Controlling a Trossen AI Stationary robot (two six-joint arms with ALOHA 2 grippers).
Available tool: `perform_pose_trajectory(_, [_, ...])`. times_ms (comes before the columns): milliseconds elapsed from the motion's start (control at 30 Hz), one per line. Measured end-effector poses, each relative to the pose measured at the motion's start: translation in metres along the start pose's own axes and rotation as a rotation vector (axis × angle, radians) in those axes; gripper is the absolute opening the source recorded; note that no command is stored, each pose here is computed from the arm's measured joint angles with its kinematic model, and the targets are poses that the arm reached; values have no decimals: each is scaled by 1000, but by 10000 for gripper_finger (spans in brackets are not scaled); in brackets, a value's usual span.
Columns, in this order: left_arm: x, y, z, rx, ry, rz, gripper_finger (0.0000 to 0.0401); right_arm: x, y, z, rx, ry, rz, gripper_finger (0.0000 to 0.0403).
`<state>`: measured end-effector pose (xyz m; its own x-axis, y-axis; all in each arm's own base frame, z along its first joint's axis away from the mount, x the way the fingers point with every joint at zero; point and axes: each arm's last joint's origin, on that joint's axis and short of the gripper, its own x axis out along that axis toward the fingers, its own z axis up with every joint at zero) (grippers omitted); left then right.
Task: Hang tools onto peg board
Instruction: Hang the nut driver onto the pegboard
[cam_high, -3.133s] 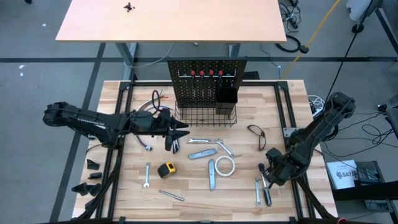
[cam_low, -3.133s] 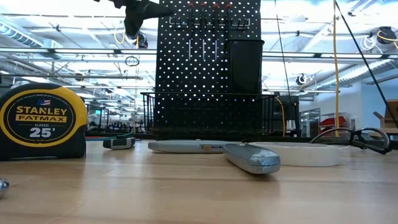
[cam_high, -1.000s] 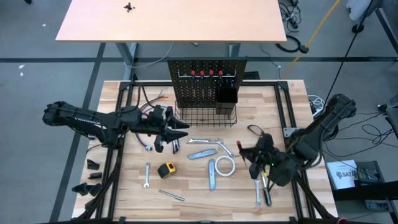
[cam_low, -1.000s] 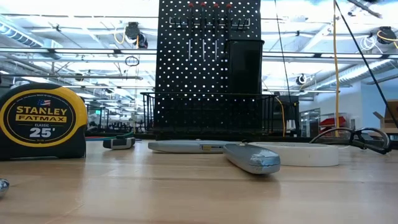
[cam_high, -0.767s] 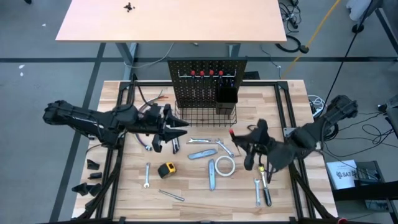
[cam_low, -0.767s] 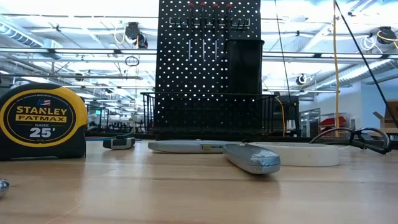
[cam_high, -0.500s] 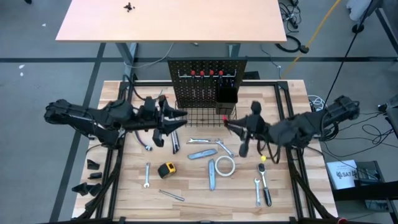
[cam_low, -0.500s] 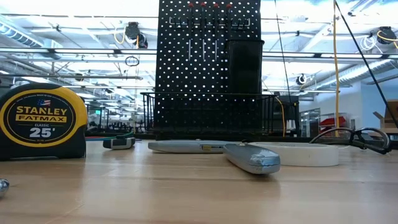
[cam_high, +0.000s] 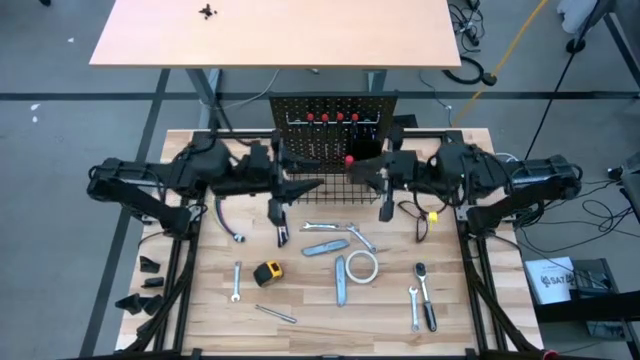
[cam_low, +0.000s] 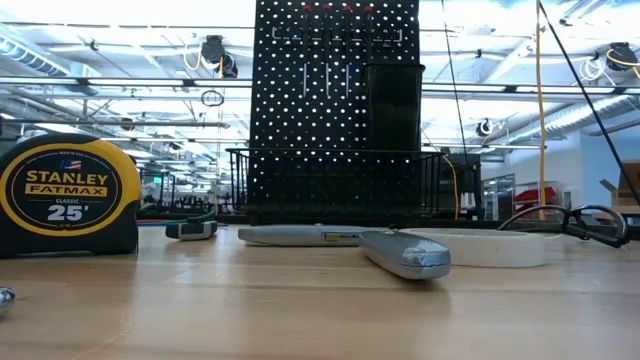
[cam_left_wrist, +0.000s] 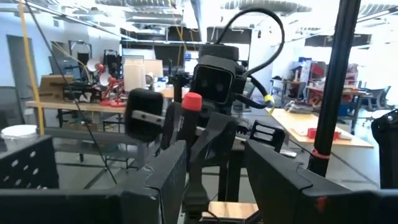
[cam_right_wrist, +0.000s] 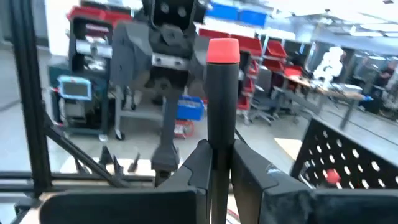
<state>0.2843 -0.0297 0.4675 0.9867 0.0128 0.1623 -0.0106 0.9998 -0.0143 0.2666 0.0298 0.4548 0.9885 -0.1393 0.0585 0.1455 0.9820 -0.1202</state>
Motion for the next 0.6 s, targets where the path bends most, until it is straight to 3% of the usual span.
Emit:
perform_pose_trajectory(300, [17, 22, -3, -11, 21, 10, 167, 14, -15, -9, -14, 4, 94, 31])
perform_pose_trajectory(600, [29, 27, -14, -35, 40, -24, 167, 19, -19, -14, -35, 24, 106, 31])
